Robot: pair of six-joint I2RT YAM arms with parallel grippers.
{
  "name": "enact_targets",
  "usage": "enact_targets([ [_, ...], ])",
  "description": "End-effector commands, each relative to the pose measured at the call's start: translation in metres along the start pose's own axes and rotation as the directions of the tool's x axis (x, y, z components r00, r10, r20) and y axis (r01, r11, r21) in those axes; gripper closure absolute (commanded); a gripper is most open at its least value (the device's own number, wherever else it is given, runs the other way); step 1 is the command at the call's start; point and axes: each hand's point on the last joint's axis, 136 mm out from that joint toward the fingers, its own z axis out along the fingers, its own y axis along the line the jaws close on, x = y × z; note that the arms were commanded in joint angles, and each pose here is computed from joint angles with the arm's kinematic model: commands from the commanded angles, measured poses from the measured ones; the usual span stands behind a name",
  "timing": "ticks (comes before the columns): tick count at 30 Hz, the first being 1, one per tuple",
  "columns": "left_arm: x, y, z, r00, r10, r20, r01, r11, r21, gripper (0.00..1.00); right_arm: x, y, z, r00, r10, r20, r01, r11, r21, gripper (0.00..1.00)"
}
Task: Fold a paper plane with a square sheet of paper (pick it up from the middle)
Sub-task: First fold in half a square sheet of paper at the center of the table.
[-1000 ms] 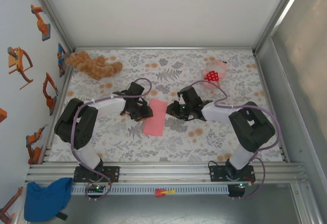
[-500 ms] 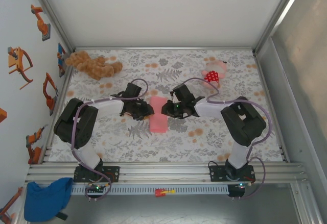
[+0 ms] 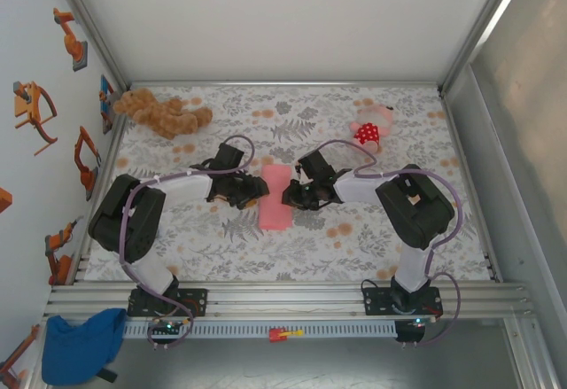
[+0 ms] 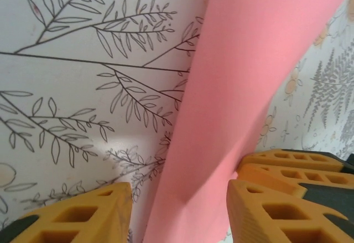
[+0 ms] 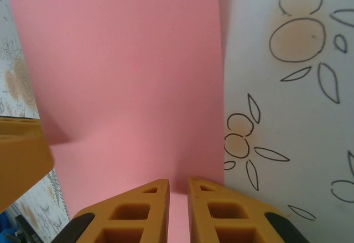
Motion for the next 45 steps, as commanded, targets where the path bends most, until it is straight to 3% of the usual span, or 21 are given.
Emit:
enact_targets([
  [1,0.011,0.002,-0.008,1.0,0.016,-0.008,-0.016,1.0,-0.024,0.45,0.001,0.005,0.004,1.0,-0.016,-0.01,0.016,1.0,-0.009,0.84],
  [9,0.022,0.006,0.004,0.997,0.039,-0.061,-0.042,0.998,-0.05,0.45,-0.003,0.014,-0.001,1.0,-0.012,0.01,0.013,0.999,-0.037,0.84],
  [16,0.021,0.014,0.005,0.995,0.069,-0.069,-0.075,0.993,-0.087,0.58,-0.015,0.016,-0.027,0.994,-0.032,0.1,0.036,0.999,-0.034,0.79],
  [25,0.014,-0.019,-0.007,0.993,0.108,-0.054,-0.102,0.989,0.107,0.72,-0.018,0.003,-0.037,0.992,-0.004,0.126,0.015,0.996,-0.089,0.53],
  [31,0.007,-0.045,-0.031,0.988,0.156,-0.02,-0.146,0.954,0.261,0.75,-0.026,0.017,-0.057,0.985,-0.002,0.174,0.047,0.967,-0.252,0.39],
  [37,0.006,-0.069,-0.054,0.979,0.202,-0.002,-0.185,0.9,0.395,0.76,-0.029,0.043,-0.073,0.984,-0.027,0.178,0.094,0.922,-0.376,0.34],
  [45,0.003,-0.07,-0.062,0.983,0.186,-0.007,-0.164,0.883,0.439,0.77,-0.033,0.068,-0.086,0.982,-0.039,0.182,0.123,0.872,-0.474,0.38],
])
